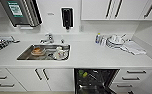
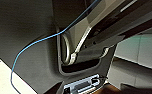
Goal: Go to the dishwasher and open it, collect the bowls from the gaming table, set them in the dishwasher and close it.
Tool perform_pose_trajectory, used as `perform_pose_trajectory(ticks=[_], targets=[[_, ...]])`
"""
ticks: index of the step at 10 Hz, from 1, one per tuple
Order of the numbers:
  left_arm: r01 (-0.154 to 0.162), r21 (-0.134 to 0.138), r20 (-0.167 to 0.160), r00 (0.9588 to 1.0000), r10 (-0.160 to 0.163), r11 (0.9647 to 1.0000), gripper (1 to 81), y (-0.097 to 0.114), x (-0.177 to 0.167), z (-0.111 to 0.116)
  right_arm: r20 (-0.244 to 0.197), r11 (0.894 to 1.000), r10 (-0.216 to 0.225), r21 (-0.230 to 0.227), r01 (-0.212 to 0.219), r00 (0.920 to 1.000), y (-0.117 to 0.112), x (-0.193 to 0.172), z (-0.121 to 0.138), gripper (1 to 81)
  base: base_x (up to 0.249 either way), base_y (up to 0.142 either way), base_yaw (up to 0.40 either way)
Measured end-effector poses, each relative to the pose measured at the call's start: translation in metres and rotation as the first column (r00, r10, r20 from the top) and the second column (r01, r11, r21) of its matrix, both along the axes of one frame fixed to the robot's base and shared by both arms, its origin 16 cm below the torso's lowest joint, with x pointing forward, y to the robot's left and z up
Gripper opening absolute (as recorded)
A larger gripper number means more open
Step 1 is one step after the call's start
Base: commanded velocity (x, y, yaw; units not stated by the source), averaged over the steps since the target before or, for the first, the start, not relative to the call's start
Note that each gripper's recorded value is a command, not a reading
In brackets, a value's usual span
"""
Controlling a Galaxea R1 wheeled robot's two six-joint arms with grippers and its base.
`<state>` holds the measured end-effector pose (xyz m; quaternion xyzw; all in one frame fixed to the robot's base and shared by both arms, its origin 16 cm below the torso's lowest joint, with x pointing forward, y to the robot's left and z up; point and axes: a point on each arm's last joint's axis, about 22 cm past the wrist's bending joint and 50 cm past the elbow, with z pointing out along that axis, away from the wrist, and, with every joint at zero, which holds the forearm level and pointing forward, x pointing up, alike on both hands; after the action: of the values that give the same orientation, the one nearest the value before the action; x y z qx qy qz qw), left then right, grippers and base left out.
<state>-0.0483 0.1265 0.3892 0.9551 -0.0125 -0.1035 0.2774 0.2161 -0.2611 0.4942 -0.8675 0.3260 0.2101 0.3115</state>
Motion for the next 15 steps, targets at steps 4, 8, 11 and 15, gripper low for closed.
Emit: perform_pose_trajectory(ticks=[4, 8, 11, 15], targets=[[-0.009, 0.003, -0.008, 0.9999, 0.009, 1.0000, 81.1, 0.000, 0.000, 0.000, -0.004, 0.999, -0.022, -0.041, 0.022, 0.9997, 0.006, 0.009, -0.027, 81.1, 0.000, 0.000, 0.000], [-0.008, 0.004, -0.010, 0.9999, 0.008, 1.0000, 81.1, 0.001, -0.001, 0.000, 0.057, 0.983, -0.183, 0.019, 0.182, 0.9814, 0.020, 0.121, 0.005, 81.1, 0.000, 0.000, 0.000], [-0.008, 0.003, -0.010, 0.9999, 0.008, 1.0000, 81.1, 0.001, -0.001, 0.000, 0.079, 0.961, -0.274, 0.052, 0.271, 0.9584, 0.016, 0.175, 0.028, 81.1, 0.000, 0.000, 0.000], [-0.008, 0.003, -0.010, 0.9999, 0.008, 1.0000, 81.1, 0.000, -0.001, 0.000, 0.050, 0.961, -0.277, 0.003, 0.277, 0.9595, -0.013, 0.145, 0.011, 81.1, 0.000, 0.000, 0.000]])
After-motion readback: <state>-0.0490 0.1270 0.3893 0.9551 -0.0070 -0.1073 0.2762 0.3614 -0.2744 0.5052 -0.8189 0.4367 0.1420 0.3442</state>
